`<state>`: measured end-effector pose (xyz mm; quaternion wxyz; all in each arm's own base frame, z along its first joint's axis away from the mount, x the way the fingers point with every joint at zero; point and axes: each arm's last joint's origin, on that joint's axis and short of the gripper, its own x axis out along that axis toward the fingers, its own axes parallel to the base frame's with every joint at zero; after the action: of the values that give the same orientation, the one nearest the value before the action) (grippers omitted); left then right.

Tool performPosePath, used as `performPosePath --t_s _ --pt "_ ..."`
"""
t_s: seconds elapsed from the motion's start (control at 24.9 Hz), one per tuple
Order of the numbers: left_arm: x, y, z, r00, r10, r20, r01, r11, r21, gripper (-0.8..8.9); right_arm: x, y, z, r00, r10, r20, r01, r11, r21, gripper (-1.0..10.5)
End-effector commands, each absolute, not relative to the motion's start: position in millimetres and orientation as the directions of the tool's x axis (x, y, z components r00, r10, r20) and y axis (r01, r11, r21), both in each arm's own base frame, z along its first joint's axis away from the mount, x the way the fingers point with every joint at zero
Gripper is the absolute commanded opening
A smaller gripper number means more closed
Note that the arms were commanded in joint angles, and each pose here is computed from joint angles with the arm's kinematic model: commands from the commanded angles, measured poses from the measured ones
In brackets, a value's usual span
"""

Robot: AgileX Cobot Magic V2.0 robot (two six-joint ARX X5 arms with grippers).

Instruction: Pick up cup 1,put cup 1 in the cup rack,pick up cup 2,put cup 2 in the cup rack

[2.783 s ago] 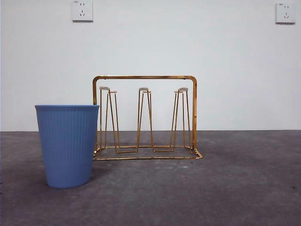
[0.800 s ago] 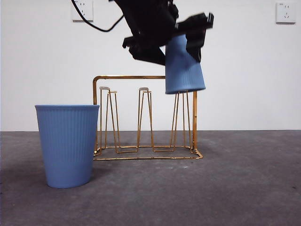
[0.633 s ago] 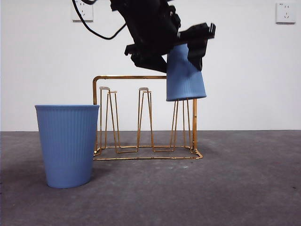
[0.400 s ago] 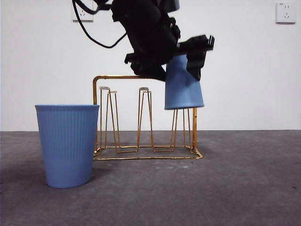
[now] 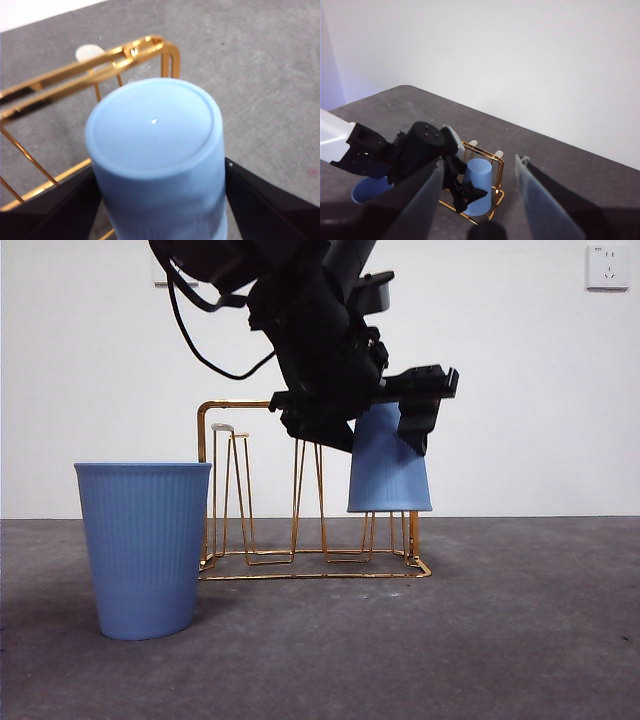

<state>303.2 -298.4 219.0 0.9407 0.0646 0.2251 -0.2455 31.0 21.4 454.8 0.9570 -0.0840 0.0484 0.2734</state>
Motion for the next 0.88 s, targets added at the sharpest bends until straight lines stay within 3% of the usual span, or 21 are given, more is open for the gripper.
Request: performPosePath --t_s 0.04,0.4,0.64,0.76,0.88 --pt "305.4 -299.6 209.0 0.773 -0.422 -0.474 0.484 0.875 0.01 -0.06 31.5 21.9 452.9 0.845 0.514 -0.149 -0.533 0.835 -0.14 2.5" --pt "305.2 -299.6 185.6 0.731 -0.374 -0.57 0.455 0.89 0.0 -0.06 31.4 21.8 451.8 0.843 0.513 -0.16 -0.534 0.834 -0.143 2.5" --pt "304.2 -300.3 184.7 0.694 -0.418 -0.586 0.494 0.869 -0.034 0.12 31.4 21.8 451.8 0.843 0.513 -0.161 -0.534 0.833 -0.143 2.5" --pt "303.3 -300.1 183.6 0.687 -0.413 -0.597 0.495 0.868 -0.031 2.3 31.4 21.8 451.8 0.843 0.513 -0.161 -0.534 0.833 -0.143 2.5" --pt "302.4 -299.2 182.2 0.674 -0.41 -0.614 0.496 0.868 -0.036 2.88 31.4 21.8 451.8 0.843 0.513 -0.16 -0.534 0.833 -0.143 2.5"
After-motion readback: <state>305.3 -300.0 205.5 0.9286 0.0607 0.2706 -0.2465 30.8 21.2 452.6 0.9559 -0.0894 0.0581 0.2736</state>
